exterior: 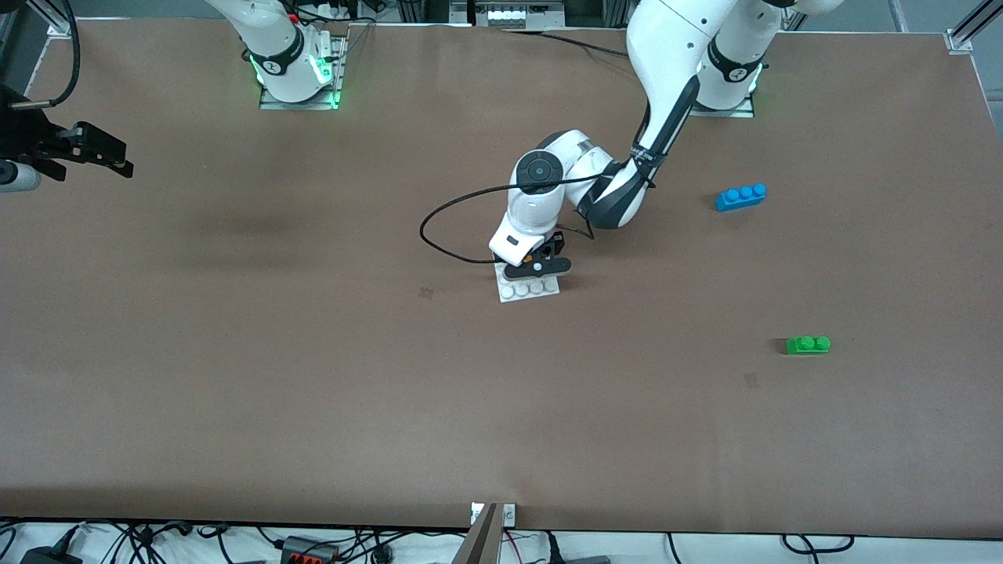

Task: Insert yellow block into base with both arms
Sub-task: 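Press the yellow block down onto the base studs with the left gripper, then open the left gripper and lift it away from the base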

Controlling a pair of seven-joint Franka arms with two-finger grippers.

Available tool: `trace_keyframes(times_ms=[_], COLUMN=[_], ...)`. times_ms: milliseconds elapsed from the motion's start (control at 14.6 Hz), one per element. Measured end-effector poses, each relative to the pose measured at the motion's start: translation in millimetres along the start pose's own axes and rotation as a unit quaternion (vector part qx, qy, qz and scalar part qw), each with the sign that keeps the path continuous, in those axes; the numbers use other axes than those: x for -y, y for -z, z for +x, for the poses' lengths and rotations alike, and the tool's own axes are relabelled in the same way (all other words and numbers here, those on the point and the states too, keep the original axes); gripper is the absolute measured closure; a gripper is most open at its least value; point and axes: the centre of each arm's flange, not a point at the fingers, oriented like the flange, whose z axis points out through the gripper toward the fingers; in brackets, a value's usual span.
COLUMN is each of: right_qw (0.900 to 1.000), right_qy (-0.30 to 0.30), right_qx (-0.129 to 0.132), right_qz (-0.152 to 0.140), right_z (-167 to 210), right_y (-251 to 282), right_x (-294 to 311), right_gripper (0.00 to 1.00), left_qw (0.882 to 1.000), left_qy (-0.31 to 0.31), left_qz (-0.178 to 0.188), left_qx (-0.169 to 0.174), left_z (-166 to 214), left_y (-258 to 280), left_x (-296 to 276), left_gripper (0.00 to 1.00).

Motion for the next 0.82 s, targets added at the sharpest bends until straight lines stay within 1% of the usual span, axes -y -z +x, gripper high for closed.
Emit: trace_keyframes(times_ms=[137, 206, 549, 824], right_qw=[1.0, 1.0, 1.0, 1.0], right_qy=[0.0, 0.0, 0.0, -0.001], right_qx=[0.0, 0.0, 0.0, 0.0], right_qz=[0.0, 0.0, 0.0, 0.0], right_z=[0, 0, 0, 0], right_y=[0, 0, 0, 0], right_x=[0, 0, 0, -1], right_gripper=[0.0, 0.0, 0.0, 0.0], left_qw=[1.0, 1.0, 0.998, 0.994], left_qy=[0.009, 0.017, 0.066, 0.109], left_qz=[0.001, 0.004, 0.007, 0.014], left_qx=[-0.002, -0.002, -0.009, -0.01], left_z=[9, 17, 67, 115], left_y=[16, 29, 105, 144], left_x=[4, 9, 53, 112], left_gripper=[0.03, 0.0, 0.0, 0.0])
